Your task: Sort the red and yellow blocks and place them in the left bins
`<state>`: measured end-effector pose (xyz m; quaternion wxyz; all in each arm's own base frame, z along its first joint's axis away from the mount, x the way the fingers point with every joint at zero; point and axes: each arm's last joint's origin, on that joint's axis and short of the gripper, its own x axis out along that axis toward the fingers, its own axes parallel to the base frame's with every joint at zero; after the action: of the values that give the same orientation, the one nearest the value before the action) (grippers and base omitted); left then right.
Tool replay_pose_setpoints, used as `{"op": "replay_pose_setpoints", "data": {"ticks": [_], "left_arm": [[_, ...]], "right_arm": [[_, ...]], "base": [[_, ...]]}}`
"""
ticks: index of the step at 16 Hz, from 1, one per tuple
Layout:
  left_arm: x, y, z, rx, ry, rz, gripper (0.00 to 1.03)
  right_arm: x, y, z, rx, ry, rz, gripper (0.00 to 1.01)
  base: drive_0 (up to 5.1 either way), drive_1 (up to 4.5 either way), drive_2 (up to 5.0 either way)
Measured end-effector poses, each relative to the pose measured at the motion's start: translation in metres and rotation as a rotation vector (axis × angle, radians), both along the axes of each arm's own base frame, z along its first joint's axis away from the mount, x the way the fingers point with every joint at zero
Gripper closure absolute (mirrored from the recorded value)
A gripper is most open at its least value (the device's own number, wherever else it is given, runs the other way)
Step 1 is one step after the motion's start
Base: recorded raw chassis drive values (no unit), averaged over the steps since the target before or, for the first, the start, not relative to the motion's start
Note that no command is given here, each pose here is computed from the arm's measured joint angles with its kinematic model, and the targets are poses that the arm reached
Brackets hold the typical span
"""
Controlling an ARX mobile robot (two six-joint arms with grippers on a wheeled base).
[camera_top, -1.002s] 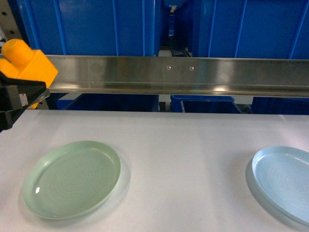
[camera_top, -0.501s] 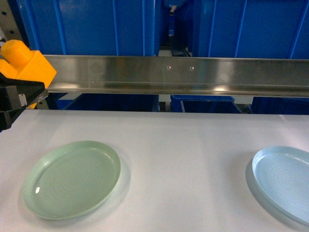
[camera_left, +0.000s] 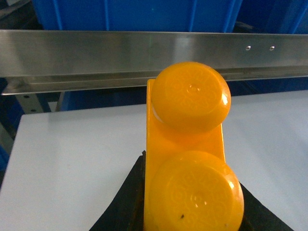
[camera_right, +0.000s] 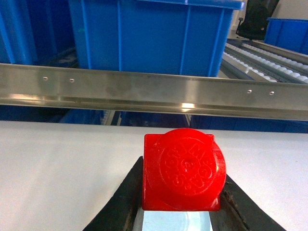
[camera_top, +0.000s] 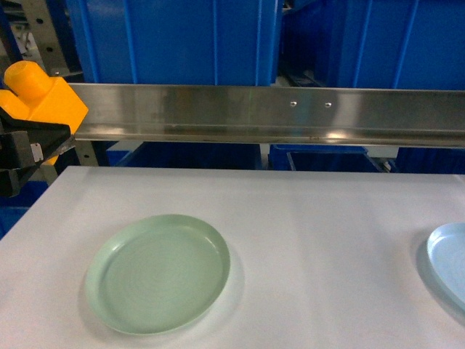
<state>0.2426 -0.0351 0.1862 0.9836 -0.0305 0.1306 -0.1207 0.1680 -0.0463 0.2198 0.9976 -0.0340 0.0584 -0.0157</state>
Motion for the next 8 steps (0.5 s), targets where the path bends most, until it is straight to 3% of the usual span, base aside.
{"op": "replay_pose_setpoints", "data": {"ticks": [8], "left_arm": [[0.0,0.0002,0.0001,0.0,-0.001,0.001,0.76]], "right_arm": [[0.0,0.0,0.0001,0.0,-0.001,0.0,0.72]], "base": [[-5.0,2.38,2.4]]}}
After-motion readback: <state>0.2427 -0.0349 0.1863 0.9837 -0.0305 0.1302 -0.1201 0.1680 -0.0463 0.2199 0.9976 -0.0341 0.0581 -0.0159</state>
